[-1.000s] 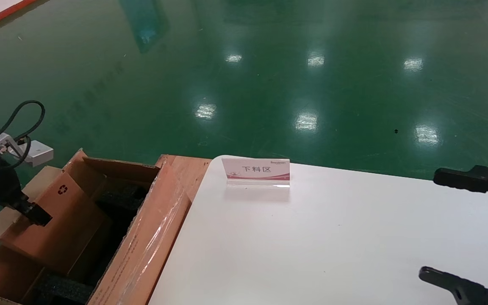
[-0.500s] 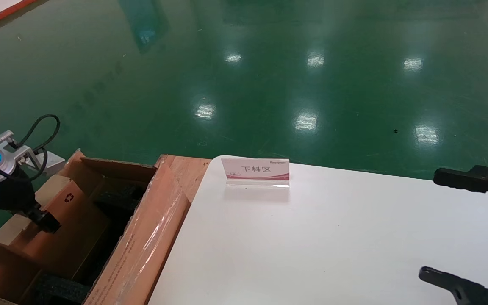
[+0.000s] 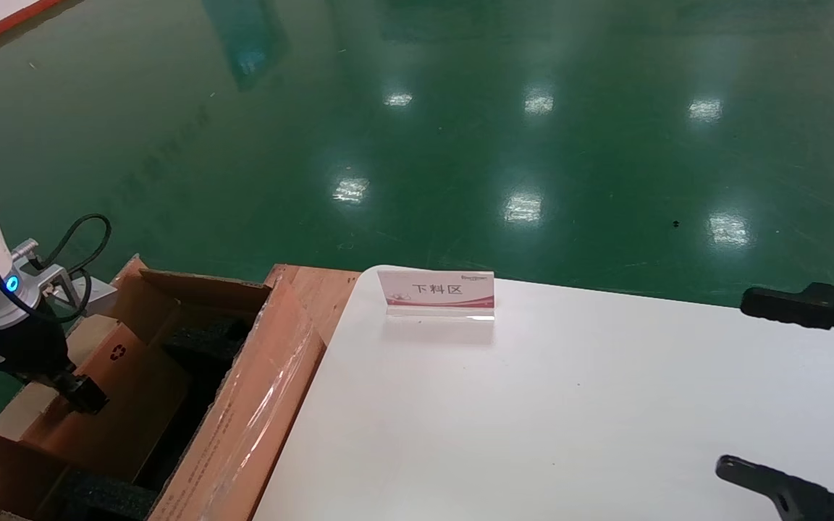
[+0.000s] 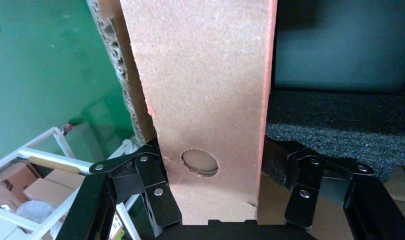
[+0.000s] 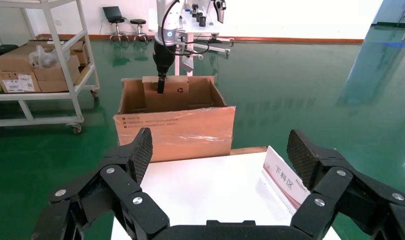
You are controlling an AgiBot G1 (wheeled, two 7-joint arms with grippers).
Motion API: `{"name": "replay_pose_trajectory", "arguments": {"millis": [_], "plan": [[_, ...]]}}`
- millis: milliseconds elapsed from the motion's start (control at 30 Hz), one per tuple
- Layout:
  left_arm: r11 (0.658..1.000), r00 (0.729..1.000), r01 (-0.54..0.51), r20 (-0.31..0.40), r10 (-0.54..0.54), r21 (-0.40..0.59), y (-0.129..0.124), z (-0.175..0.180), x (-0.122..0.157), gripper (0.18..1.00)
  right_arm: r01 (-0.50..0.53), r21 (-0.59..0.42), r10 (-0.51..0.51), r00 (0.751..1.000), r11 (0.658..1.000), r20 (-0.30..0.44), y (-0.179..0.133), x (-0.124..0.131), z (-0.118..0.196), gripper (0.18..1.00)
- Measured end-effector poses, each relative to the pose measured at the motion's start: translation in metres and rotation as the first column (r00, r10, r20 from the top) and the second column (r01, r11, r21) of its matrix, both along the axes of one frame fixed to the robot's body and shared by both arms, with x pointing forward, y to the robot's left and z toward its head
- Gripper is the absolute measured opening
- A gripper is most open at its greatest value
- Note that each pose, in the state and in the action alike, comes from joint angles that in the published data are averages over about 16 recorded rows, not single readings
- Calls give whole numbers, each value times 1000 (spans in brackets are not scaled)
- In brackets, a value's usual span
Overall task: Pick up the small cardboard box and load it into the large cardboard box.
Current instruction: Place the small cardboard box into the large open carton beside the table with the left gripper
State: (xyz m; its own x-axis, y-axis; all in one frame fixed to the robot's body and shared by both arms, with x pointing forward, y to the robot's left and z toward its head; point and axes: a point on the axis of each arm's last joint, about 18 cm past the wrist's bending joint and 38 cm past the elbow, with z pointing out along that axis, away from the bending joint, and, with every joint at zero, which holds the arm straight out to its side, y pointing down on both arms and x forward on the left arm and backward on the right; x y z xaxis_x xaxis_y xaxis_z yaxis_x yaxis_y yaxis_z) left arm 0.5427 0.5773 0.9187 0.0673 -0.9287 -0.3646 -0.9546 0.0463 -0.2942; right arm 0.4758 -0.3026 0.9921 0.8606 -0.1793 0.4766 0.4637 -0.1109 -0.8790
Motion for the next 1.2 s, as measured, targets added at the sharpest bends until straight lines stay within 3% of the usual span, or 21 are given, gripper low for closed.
{"name": "replay_pose_trajectory", "arguments": {"millis": [233, 600, 900, 1200], "plan": [[1000, 1000, 0, -2, 0, -4, 0, -1, 0, 345, 0, 0, 0, 1000, 1000, 0, 0, 0, 0, 1001], [1000, 1000, -1, -3, 1, -2, 0, 0, -1, 456, 0, 0, 0, 1000, 1000, 0, 0, 0, 0, 1001], [1000, 1000, 20, 8, -20, -11, -3, 4, 0, 642, 0, 0, 0, 1000, 1000, 0, 0, 0, 0, 1001], [988, 987, 140, 84, -134, -68, -22, 30, -1, 821, 0, 0, 0, 1000, 1000, 0, 0, 0, 0, 1001]]}}
